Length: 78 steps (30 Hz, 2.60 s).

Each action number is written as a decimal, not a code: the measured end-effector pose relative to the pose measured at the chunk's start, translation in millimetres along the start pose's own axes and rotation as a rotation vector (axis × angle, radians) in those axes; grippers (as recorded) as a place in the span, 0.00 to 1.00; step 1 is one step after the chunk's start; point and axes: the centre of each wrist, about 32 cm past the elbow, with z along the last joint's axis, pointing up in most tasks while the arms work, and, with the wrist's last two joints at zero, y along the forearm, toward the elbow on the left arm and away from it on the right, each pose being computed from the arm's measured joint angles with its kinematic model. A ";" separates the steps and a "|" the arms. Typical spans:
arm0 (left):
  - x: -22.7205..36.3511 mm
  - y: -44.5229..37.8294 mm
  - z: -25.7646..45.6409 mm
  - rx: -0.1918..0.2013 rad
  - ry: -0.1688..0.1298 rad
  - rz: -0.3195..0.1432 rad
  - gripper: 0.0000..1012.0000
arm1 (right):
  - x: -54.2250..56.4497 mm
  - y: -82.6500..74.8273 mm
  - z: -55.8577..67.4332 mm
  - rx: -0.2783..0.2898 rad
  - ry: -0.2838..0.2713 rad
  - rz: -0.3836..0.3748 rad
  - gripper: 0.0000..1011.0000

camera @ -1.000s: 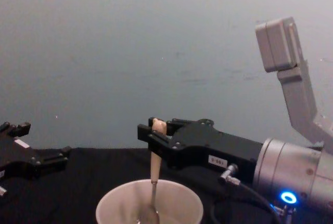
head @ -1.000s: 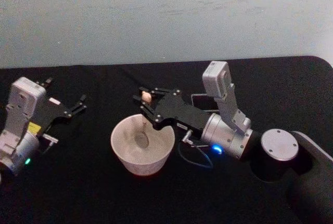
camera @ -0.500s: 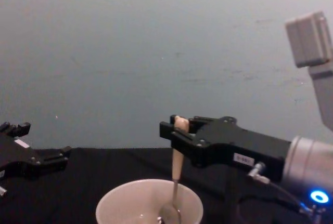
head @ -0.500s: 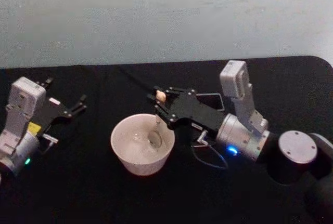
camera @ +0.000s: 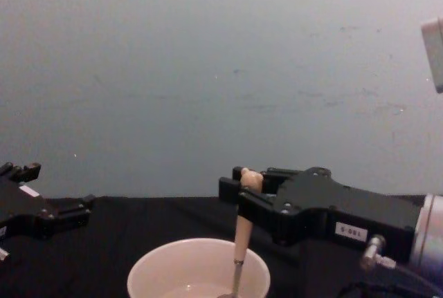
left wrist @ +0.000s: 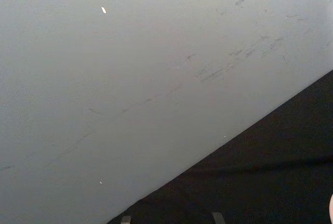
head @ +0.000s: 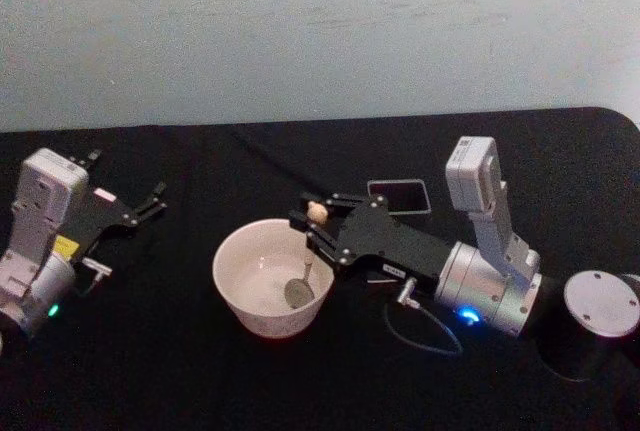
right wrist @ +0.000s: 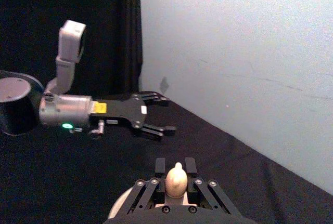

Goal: Pick up the stirring spoon with one hand, stir inside the cup, then place it back in its original position.

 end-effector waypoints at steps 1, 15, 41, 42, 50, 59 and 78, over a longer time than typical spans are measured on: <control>0.0 0.0 0.0 0.000 0.000 0.000 0.99 | -1.2 0.4 0.2 0.002 0.003 0.004 0.21; 0.0 0.0 0.0 0.000 0.000 0.000 0.99 | -11.3 30.2 -2.8 0.022 0.036 0.008 0.21; 0.0 0.0 0.0 0.000 0.000 0.000 0.99 | 6.3 46.8 -5.7 0.030 0.006 -0.084 0.21; 0.0 0.0 0.0 0.000 0.000 0.000 0.99 | 6.3 46.5 -5.8 0.029 0.006 -0.085 0.21; 0.0 0.0 0.0 0.000 0.000 0.000 0.99 | 9.7 42.1 -5.3 0.025 -0.007 -0.101 0.21; 0.0 0.0 0.0 0.000 0.000 0.000 0.99 | 13.5 22.6 -4.1 0.015 -0.022 -0.109 0.21; 0.0 0.0 0.0 0.000 0.000 0.000 0.99 | -13.5 12.0 -2.2 0.013 0.016 0.013 0.21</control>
